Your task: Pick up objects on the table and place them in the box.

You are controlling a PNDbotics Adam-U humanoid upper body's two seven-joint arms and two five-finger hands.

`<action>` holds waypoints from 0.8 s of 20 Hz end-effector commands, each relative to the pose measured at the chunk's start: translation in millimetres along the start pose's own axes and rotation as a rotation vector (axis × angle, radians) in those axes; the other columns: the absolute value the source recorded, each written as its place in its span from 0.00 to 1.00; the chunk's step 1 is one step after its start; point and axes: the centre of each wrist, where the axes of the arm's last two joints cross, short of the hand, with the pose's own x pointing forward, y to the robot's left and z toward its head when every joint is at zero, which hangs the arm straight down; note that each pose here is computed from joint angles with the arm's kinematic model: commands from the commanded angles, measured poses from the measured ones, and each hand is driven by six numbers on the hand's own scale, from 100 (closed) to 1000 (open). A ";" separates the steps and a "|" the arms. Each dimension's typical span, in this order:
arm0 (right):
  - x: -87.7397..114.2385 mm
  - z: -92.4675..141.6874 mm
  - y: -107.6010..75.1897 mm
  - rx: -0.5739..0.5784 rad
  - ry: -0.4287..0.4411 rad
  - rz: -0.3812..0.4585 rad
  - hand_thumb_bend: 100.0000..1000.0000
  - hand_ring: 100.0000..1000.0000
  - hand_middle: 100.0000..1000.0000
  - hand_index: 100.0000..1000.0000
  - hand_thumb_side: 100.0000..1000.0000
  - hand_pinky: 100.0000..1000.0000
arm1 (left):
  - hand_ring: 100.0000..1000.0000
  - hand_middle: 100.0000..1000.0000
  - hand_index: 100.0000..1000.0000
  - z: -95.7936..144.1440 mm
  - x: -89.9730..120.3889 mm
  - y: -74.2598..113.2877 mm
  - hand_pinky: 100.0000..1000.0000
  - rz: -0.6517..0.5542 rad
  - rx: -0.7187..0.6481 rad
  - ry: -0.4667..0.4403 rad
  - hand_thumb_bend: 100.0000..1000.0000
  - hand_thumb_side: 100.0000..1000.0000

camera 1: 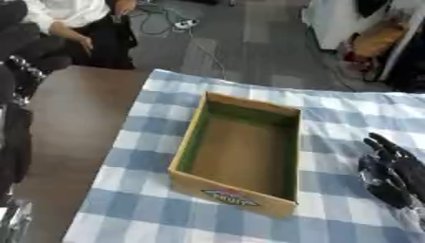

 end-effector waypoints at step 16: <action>-12.2 1.2 -3.4 0.043 -0.059 0.090 0.00 0.86 0.98 0.99 1.00 0.56 | 0.82 1.00 0.88 -7.1 5.8 0.8 0.77 -0.005 -0.004 -0.037 0.14 0.94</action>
